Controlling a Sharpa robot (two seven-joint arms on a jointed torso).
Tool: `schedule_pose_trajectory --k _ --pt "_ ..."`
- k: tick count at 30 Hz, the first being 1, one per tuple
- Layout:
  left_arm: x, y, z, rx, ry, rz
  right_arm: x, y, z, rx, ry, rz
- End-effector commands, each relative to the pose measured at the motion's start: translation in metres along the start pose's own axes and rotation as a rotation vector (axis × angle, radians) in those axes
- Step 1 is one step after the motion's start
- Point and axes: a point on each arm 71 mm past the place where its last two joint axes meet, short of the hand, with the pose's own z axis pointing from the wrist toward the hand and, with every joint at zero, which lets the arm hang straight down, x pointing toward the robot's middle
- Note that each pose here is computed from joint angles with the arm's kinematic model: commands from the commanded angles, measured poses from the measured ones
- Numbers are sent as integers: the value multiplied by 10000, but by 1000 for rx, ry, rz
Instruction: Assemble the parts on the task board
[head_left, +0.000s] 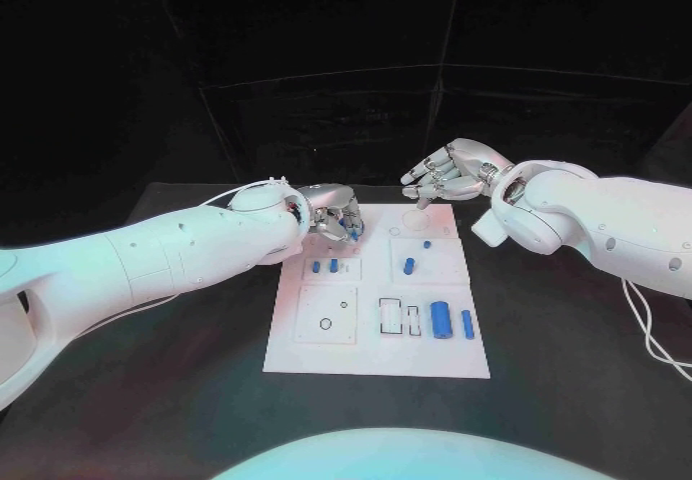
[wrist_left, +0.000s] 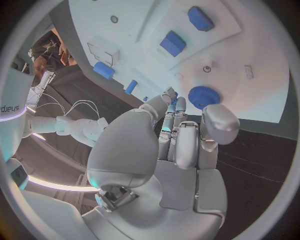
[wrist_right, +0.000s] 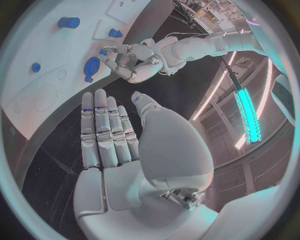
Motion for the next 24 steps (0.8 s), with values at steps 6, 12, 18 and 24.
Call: schedule_pose_trajectory --k 6,12,18,24 --pt "-89 196 -191 -56 9 -65 -18 6 -6 -8 -3 -1" --pt "-100 360 -289 -102 39 -71 -22 1 -9 -7 -3 -1" --pt "-80 434 -313 -125 56 -73 -22 0 -10 -7 -2 -1" --pt "-38 467 -315 -143 84 -75 -19 0 -12 -8 0 -1"
